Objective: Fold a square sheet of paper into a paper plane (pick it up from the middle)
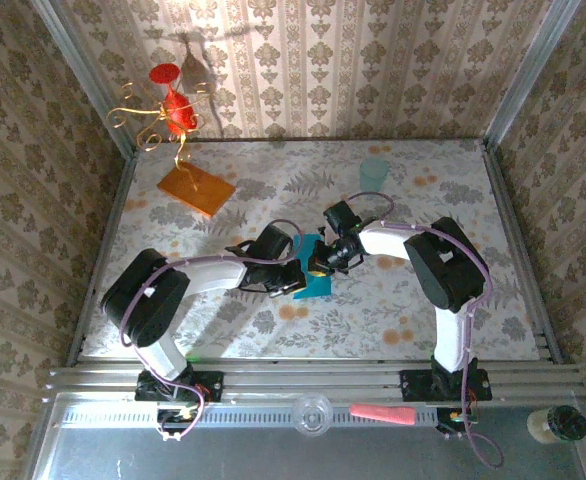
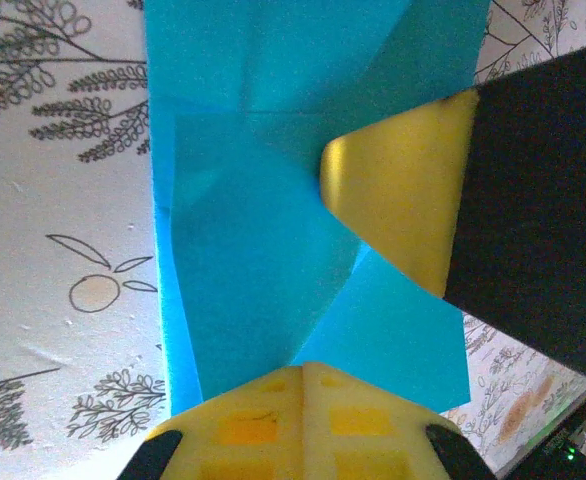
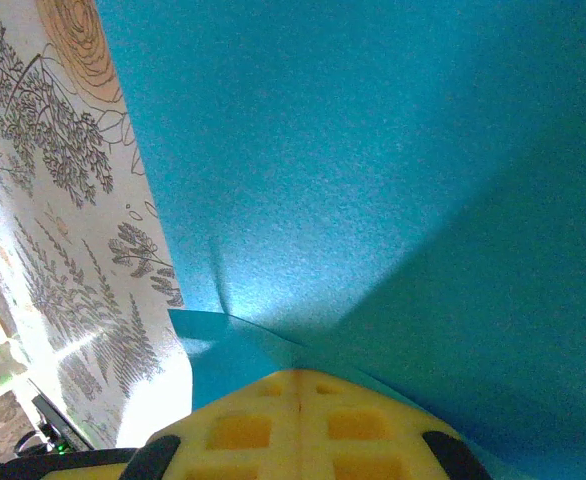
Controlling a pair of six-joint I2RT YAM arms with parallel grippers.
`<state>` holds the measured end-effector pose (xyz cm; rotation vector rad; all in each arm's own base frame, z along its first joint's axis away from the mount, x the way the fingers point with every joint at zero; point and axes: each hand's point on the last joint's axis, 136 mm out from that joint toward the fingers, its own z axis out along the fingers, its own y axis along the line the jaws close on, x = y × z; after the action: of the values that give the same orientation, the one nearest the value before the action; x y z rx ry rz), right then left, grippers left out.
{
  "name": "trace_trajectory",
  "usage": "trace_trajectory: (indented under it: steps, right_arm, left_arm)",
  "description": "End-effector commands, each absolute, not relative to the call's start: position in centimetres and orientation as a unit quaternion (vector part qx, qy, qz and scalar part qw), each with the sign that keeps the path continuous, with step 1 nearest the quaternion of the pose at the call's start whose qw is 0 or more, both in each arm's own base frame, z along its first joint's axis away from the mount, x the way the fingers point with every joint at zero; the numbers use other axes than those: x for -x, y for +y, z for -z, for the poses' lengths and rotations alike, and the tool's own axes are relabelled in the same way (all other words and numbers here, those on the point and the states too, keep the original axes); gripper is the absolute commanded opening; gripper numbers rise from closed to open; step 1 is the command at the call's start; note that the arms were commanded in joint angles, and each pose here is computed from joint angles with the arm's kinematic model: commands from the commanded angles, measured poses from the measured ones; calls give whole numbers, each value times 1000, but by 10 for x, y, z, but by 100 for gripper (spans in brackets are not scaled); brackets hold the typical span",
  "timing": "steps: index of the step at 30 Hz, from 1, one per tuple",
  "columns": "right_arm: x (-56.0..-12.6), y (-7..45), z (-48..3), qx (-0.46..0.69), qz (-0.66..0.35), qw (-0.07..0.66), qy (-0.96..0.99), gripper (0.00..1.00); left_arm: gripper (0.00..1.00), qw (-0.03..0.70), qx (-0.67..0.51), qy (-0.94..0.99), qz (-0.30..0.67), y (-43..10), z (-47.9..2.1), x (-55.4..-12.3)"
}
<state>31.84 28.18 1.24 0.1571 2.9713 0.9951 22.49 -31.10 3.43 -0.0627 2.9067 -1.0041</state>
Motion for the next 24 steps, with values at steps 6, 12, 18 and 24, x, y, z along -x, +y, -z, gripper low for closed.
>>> trace_trajectory:
  steps: [6,12,18,24]
  right_arm:
    - [-295,249,36,-79,-224,-45,970,3]
    - [-296,249,36,-79,-224,-45,970,3]
    - [-295,246,38,-80,-218,-48,972,3]
    - [-293,242,42,-83,-205,-53,974,3]
  left_arm:
    - [5,33,17,947,320,-319,-30,-231]
    - [5,22,17,949,316,-317,-23,-224]
    - [5,9,22,952,304,-310,-15,-214]
    - [3,3,31,956,291,-300,-7,-206]
